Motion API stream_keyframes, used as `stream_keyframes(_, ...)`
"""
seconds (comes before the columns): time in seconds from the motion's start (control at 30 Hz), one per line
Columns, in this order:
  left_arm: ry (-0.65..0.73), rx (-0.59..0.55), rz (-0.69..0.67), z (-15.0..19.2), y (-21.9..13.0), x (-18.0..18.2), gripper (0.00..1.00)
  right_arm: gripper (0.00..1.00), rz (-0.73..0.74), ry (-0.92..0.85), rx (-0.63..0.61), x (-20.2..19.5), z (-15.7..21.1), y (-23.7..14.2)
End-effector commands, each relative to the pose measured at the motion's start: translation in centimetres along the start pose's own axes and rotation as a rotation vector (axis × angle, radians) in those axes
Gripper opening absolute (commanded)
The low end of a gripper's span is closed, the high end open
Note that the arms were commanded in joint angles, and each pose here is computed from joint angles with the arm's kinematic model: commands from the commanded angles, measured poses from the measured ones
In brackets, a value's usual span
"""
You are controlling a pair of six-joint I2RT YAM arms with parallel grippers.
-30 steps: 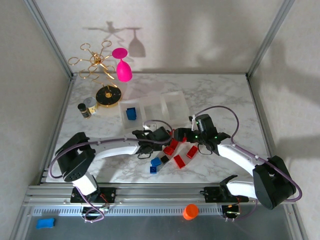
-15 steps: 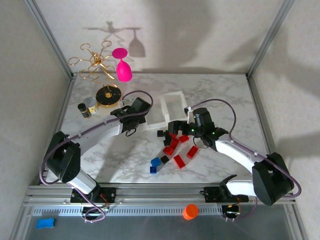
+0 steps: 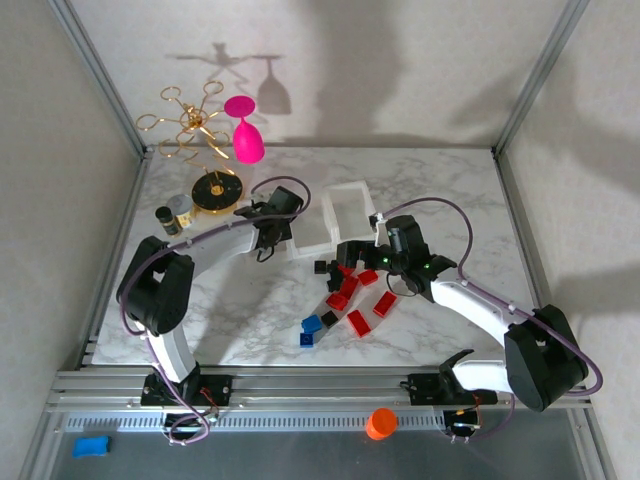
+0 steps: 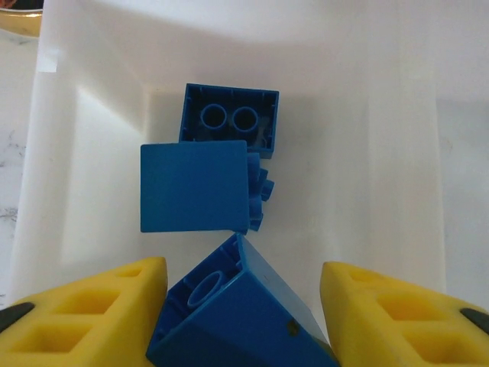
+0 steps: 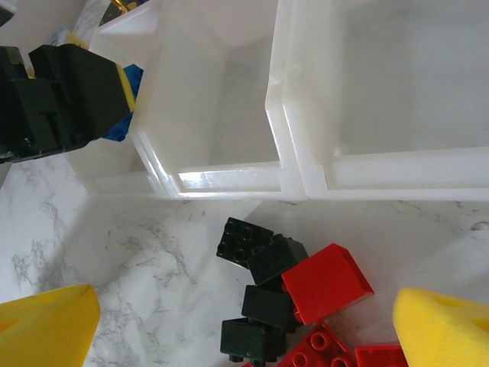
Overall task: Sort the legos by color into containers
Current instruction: Place the lego in the container, then pick up the lego from the middle-left of the table.
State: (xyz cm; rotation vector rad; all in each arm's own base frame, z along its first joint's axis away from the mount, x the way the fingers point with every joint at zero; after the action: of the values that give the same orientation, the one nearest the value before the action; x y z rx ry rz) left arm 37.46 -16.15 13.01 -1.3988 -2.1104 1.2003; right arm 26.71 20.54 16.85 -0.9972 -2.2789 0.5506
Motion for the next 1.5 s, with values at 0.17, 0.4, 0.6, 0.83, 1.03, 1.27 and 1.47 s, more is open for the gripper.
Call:
stream_keyframes(0.17,0.024,-0.013,-0.008,-1.1,0.1,-0.4,0.61,0.99,0.004,-0.018,-0.022,0.4,-1.5,0.0)
stream_keyframes(0.4,0.012,-0.042,0.017,-2.3,-1.8,-0.6,0.63,0.99,0.002,-0.019,-0.027,0.4,-1.7,0.1)
stream_keyframes(0.6,-0.005,-0.053,0.066,-2.8,-4.3,-0.6,0.64,0.99,0.017,-0.026,-0.019,0.2,-1.7,0.3)
stream_keyframes(0.83,0.009,-0.032,0.143,-0.4,-7.9,-0.5,0.64,0.99,0.038,-0.046,0.011,0.1,-1.1,-0.2)
stream_keyframes(1.03,0.041,0.048,0.186,4.2,-9.8,0.2,0.64,0.99,0.014,-0.040,0.063,0.1,0.8,-0.5)
stream_keyframes(1.27,0.061,0.155,0.226,9.8,-11.2,1.3,0.65,0.99,-0.013,-0.019,0.138,0.3,3.5,-0.8)
stream_keyframes(1.47,0.083,0.254,0.225,14.2,-10.9,2.2,0.67,0.99,-0.024,0.000,0.175,0.6,5.3,-1.1)
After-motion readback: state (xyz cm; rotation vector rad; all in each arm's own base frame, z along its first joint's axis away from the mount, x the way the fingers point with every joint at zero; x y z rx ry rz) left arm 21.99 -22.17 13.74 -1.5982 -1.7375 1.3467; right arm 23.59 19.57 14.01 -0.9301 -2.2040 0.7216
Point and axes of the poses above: each hand's point on the last joint's axis, 136 mm out from that joint toward the fingers, its own y axis out along the fingers, its own x axis along the line the jaws close on, z = x × y, the point moved 5 cm from there along -y, back along the fingers, and after that the axes turned 14 degrees about -y, right-handed, at the moved point
